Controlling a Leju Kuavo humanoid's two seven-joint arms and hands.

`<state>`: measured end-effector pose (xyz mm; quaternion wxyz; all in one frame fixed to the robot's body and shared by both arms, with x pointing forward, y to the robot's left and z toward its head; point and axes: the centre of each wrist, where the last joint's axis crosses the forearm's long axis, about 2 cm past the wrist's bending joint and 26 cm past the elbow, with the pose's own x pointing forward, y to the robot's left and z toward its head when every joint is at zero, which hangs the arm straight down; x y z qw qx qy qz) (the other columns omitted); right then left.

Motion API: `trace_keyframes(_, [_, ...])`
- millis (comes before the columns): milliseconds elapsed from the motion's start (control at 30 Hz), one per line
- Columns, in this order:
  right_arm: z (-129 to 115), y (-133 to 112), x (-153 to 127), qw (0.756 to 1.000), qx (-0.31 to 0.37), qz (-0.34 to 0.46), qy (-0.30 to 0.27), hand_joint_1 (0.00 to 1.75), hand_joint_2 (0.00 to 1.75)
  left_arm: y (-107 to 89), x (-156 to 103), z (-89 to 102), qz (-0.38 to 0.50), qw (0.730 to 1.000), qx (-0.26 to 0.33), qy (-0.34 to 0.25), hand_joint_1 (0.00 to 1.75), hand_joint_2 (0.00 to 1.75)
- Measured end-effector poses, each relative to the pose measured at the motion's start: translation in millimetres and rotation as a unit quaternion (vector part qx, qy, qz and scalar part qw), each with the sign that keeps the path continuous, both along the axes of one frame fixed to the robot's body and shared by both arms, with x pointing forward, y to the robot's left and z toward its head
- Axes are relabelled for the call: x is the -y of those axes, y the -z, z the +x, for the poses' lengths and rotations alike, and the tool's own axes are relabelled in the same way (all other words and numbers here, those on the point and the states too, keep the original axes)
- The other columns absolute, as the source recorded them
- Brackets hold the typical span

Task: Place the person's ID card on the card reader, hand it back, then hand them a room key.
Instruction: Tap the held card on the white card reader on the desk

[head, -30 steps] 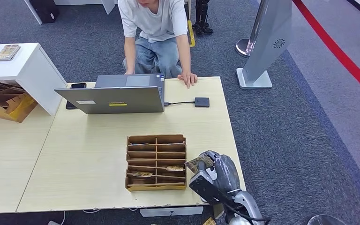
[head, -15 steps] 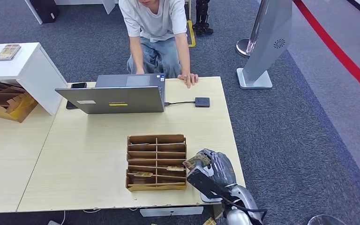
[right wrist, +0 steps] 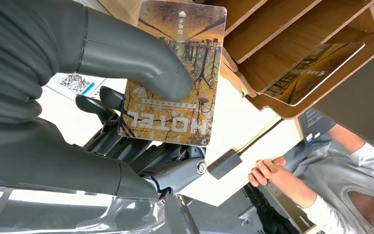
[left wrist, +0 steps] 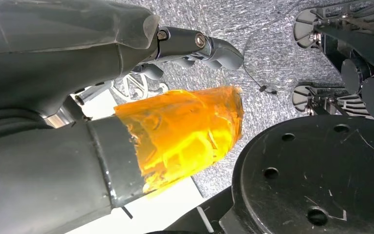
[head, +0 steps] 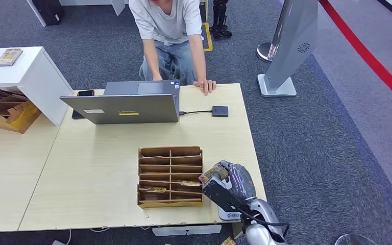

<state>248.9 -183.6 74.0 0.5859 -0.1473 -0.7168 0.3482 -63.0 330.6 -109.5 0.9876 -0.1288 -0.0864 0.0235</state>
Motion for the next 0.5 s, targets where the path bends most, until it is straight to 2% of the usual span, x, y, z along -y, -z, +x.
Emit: trace_keyframes(500, [-0.7, -1.1, 4.7, 1.0, 0.004, -0.001, 0.017, 1.75, 1.75, -0.1, 4.8, -5.3, 0.001, 1.0, -0.001, -0.028, 0.0, 0.0])
